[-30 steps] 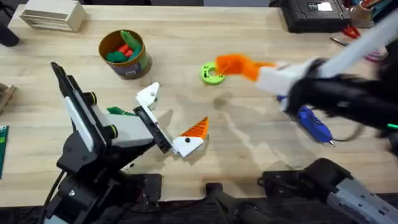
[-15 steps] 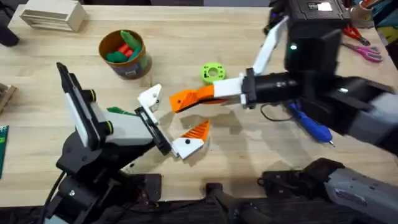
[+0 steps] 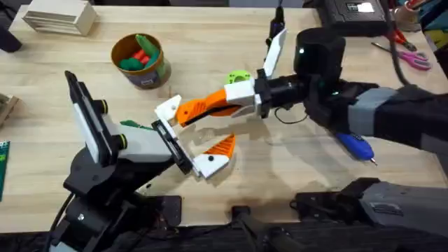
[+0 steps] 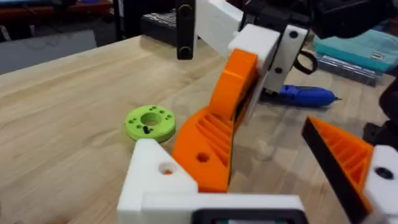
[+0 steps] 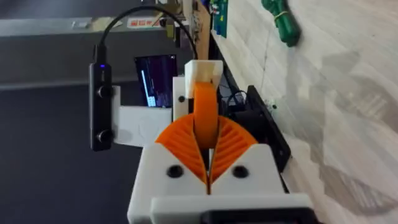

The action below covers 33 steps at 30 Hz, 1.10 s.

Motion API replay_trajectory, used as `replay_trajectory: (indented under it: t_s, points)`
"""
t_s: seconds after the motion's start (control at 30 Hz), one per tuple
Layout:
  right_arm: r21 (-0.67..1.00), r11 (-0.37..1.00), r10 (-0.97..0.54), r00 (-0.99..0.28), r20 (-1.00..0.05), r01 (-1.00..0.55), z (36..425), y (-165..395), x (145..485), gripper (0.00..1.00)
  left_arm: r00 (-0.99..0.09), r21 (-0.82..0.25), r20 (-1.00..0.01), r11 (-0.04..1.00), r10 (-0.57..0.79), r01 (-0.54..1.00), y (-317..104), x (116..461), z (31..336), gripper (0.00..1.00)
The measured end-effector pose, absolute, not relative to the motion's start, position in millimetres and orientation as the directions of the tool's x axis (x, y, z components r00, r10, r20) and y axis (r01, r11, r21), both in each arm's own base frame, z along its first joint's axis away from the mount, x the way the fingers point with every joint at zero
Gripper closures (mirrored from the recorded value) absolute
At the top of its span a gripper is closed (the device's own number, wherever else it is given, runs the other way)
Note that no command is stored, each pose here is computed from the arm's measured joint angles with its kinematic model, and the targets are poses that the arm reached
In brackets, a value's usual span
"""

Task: Pick up the gripper from the table and insert it into the empty holder that is missing its gripper. Then pick up a screw, insert it into the mounting hole, and use the screwdriver to tighten it. Finally, clean up the table by picking up the vegetable and placing it into the bucket.

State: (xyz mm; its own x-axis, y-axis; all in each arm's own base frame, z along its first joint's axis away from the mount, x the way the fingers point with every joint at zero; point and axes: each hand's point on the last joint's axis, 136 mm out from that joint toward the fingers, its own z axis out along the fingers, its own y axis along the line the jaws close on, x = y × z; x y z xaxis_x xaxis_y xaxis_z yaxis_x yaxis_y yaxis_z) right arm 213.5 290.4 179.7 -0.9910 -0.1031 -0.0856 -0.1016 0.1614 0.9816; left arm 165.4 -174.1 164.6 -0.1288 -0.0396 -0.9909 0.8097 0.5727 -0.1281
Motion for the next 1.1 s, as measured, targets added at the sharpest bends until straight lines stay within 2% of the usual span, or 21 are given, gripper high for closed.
replay_trajectory:
  t_s: [0.17,0.47,0.7,0.83,1.1]
  points:
    - [0.986,0.138,-0.107,-0.991,-0.083,-0.097,180.7,296.9,216.4,0.986,-0.121,-0.124,-0.992,0.590,-0.044,0.798,-171.7,168.6,165.9,0.014]
    - [0.989,0.146,-0.133,-0.991,-0.009,-0.029,167.2,303.4,217.5,0.987,-0.145,-0.147,-0.988,0.571,-0.050,0.807,-174.0,165.4,164.3,0.014]
    - [0.989,0.147,-0.156,-0.988,-0.001,-0.024,166.7,321.0,233.6,0.987,-0.150,-0.154,-0.987,0.580,-0.056,0.800,-172.9,167.0,164.4,0.014]
    - [0.989,0.144,-0.183,-0.983,0.001,-0.026,164.7,337.3,245.6,0.987,-0.153,-0.161,-0.986,0.640,-0.068,0.752,-163.7,177.9,163.4,0.013]
    - [0.989,0.144,-0.188,-0.982,-0.001,-0.029,164.7,342.1,247.5,0.988,-0.153,-0.162,-0.986,0.662,-0.073,0.731,-160.3,181.8,163.1,0.013]
